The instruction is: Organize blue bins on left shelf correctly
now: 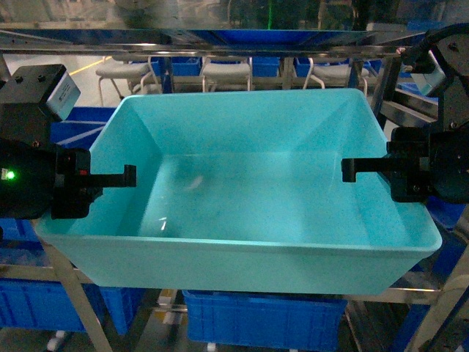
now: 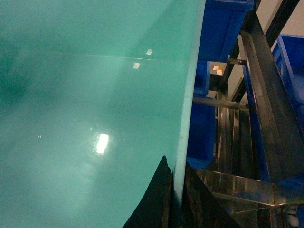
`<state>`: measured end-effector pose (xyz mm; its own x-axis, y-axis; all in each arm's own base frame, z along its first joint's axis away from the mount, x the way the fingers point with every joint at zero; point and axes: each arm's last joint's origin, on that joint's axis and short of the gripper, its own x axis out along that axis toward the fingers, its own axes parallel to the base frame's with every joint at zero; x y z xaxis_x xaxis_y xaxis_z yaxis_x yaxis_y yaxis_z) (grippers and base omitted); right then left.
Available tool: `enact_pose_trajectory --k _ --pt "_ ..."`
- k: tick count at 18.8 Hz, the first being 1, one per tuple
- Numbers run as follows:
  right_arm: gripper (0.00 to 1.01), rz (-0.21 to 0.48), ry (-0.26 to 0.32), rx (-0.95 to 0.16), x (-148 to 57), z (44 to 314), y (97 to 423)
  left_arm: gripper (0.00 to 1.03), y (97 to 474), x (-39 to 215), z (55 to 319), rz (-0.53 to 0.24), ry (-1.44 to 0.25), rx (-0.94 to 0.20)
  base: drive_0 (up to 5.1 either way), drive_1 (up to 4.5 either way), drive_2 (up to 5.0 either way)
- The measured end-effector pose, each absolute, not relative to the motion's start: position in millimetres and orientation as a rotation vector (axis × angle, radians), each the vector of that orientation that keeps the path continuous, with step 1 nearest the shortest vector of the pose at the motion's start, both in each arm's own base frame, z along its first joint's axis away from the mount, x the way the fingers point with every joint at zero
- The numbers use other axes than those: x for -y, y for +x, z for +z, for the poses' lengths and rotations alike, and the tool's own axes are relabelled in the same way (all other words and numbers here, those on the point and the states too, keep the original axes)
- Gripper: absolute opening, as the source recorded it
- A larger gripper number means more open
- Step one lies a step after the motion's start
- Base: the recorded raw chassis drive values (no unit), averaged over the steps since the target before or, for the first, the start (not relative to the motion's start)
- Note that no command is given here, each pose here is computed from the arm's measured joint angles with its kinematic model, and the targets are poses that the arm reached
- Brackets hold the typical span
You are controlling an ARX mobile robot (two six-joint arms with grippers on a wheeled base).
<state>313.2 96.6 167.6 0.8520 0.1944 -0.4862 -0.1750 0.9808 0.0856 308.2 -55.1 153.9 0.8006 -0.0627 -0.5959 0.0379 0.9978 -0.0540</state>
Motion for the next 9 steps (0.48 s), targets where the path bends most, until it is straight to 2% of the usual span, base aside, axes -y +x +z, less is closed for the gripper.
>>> enact_pose_trajectory --k 4,9 --pt "0.02 0.191 0.040 -0.513 -95.2 167.9 313.8 0.02 308.2 55.6 154.0 -0.056 -0.040 -0.640 -4.3 4.32 0.2" --pt "0.02 0.191 0.039 -0.517 -95.2 167.5 313.6 0.02 308.0 55.6 153.6 -0.056 -0.040 -0.643 0.0 0.00 0.0"
